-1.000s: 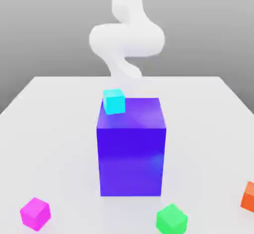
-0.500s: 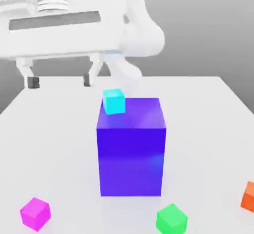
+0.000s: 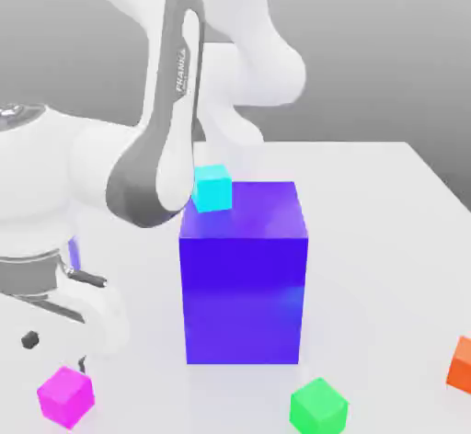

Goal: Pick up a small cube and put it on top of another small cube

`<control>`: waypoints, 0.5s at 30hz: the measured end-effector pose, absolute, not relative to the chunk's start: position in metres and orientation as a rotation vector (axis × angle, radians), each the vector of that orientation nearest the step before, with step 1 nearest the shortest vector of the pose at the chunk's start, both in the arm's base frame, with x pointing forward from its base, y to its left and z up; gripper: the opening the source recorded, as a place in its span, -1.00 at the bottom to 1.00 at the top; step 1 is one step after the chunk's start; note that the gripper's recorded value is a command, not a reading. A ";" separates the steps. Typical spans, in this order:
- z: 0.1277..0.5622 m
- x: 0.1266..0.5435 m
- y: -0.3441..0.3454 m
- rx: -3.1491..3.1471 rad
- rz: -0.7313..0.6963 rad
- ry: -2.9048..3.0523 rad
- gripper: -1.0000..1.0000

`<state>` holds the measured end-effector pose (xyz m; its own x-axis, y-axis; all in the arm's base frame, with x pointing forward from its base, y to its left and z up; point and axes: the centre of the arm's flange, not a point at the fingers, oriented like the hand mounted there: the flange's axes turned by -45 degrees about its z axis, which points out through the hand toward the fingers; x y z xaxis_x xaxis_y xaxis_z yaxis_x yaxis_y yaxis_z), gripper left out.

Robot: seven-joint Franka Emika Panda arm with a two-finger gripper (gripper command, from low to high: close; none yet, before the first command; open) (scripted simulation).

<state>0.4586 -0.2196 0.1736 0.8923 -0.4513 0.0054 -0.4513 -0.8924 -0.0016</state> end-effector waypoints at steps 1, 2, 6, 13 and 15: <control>0.160 0.458 -0.220 -3.056 -0.005 0.731 0.00; 0.146 0.457 -0.221 -3.056 -0.003 0.732 0.00; 0.134 0.457 -0.221 -3.055 -0.001 0.734 -1.00; 0.166 0.457 -0.221 -3.056 -0.001 0.733 -1.00; 0.188 0.461 -0.208 -3.064 0.001 0.677 -1.00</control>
<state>0.4611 -0.2081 0.1884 0.9069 -0.4213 -0.0014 -0.4213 -0.9069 -0.0030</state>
